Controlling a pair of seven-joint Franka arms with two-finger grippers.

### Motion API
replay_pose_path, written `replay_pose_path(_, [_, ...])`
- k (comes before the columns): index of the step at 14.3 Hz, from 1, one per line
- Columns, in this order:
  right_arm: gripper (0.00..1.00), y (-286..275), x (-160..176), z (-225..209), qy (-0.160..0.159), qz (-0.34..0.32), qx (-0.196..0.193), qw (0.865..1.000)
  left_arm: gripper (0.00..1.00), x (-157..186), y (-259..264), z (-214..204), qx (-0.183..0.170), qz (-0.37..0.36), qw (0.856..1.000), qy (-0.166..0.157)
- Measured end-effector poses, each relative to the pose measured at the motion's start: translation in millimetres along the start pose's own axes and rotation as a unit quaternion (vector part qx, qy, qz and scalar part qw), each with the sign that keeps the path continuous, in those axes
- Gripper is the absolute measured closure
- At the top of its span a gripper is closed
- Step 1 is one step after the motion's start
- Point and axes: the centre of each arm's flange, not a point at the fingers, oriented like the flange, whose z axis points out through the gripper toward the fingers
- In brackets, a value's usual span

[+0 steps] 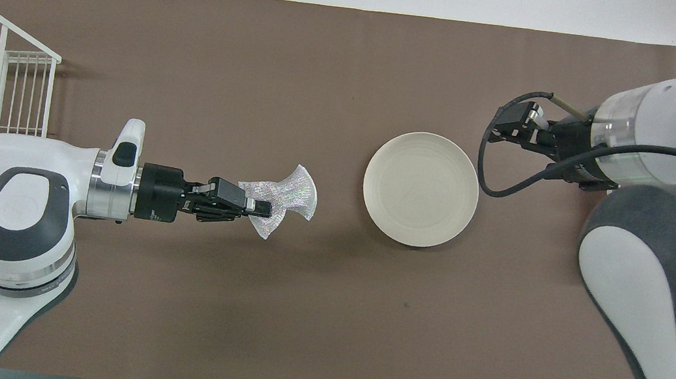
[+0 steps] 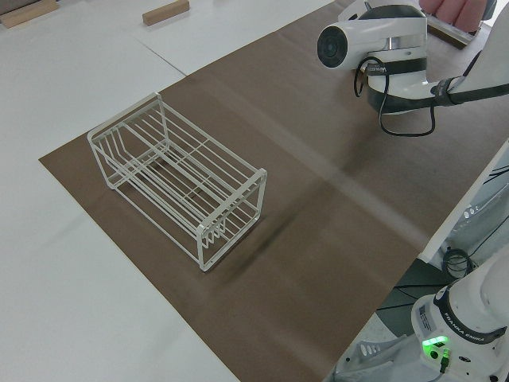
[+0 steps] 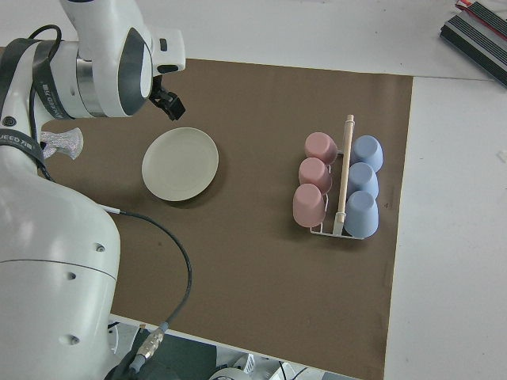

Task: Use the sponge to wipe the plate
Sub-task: 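Retract the right gripper to rest while the left gripper holds scrubber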

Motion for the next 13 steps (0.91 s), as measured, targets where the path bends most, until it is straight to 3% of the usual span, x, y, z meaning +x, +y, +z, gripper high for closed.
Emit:
replay_pose_path(7, [0.0,87.6,23.2,-3.1,-0.071,-0.116,-0.027,0.99,0.94,3.6,-10.4,-8.3,0.119,-0.021,0.993,0.007])
replay_pose_path(13, [0.0,101.4,31.9,-13.8,-0.052,-0.18,-0.064,0.98,0.94,9.8,9.3,-20.5,0.244,-0.028,0.969,0.023])
